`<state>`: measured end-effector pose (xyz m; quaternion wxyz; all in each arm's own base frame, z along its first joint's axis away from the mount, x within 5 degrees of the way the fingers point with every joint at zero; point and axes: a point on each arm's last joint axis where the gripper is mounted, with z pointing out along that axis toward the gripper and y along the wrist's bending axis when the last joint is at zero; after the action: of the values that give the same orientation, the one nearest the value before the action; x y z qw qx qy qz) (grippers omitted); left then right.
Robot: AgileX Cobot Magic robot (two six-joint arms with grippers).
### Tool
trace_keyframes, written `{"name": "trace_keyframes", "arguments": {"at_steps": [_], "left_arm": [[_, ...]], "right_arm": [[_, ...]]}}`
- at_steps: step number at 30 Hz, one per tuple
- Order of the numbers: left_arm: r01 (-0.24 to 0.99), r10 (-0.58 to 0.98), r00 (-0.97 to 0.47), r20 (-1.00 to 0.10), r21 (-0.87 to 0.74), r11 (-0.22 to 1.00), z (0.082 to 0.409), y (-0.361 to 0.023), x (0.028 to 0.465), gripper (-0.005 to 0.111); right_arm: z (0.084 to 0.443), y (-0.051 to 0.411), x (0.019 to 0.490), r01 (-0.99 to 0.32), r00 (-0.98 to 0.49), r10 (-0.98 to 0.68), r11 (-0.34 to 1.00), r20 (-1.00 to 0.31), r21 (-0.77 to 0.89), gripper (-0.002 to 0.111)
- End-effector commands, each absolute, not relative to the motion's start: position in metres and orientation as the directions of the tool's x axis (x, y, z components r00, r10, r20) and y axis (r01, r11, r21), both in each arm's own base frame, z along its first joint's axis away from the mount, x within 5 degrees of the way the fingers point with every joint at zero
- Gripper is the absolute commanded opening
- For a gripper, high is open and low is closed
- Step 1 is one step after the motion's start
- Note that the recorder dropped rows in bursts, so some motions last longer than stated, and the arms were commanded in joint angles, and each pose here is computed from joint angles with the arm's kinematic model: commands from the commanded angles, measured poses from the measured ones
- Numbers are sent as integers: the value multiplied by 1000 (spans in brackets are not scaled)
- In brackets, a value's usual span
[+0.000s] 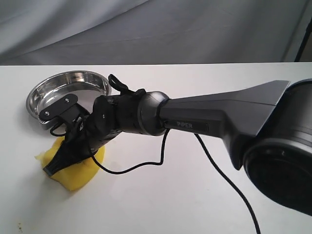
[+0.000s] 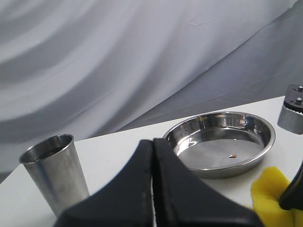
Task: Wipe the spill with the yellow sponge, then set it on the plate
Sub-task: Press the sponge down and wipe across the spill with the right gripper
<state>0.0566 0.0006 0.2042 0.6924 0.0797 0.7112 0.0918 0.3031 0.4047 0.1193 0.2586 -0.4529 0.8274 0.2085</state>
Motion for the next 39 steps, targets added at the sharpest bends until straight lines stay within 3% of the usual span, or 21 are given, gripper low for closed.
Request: {"name": "trace_keyframes", "arguments": {"at_steps": [1, 12, 20, 39], "left_arm": [[-14, 236, -16, -972, 236, 972, 204, 0, 56, 0], [-14, 236, -16, -972, 236, 972, 204, 0, 56, 0], [-14, 236, -16, -972, 236, 972, 204, 0, 56, 0], [-14, 236, -16, -972, 236, 972, 204, 0, 56, 0]], "right_arm": [[101, 401, 310, -851, -450, -643, 518, -620, 81, 0], [92, 363, 340, -797, -560, -643, 590, -523, 129, 0], [87, 342, 343, -849, -505, -773, 524, -385, 61, 0], [173, 334, 347, -837, -444, -737, 545, -510, -59, 0]]}}
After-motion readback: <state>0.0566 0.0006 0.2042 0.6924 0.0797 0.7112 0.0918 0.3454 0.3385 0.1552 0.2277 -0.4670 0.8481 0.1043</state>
